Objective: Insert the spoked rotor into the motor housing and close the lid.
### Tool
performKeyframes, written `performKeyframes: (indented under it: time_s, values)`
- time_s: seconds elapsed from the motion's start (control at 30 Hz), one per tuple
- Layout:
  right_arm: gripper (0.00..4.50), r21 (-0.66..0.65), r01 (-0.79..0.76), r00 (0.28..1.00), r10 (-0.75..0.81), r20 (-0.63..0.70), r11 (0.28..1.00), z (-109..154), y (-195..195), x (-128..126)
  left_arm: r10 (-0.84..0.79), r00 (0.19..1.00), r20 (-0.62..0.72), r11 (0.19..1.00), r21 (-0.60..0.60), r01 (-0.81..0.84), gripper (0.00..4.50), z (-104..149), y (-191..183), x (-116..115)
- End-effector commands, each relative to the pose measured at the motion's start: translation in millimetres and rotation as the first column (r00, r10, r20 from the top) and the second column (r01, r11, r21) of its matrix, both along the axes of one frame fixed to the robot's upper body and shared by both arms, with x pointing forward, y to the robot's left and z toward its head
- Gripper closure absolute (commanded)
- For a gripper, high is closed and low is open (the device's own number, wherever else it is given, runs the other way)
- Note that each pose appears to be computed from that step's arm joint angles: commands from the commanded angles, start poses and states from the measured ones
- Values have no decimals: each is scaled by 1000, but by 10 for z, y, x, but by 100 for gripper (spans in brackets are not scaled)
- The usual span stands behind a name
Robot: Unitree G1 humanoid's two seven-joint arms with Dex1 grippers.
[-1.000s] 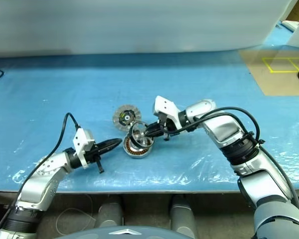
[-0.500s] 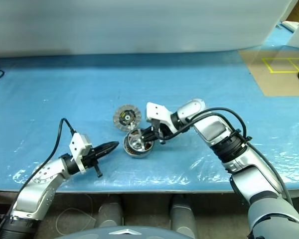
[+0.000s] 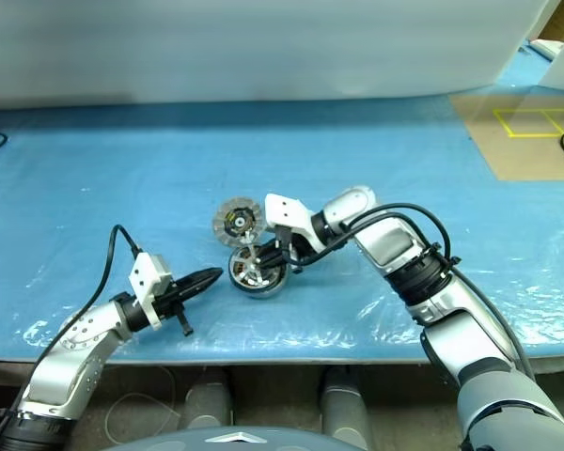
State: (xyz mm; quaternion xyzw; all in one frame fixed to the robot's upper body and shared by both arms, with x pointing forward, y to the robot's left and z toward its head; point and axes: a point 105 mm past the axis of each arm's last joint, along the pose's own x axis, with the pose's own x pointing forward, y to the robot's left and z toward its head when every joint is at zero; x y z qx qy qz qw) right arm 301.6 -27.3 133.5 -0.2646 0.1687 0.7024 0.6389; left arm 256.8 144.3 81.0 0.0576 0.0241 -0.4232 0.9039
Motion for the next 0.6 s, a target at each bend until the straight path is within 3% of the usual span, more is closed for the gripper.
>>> performKeyframes:
  time_s: [0.03, 0.6]
  values:
    - [410, 32, -9, 998, 7, 64, 999, 163, 19, 50, -1, 999, 48, 1000, -16, 2, 450, 111, -9, 11]
    - [410, -11, -30, 993, 31, 113, 999, 27, 15, 57, 9, 999, 49, 1000, -16, -8, 450, 120, 7, 13]
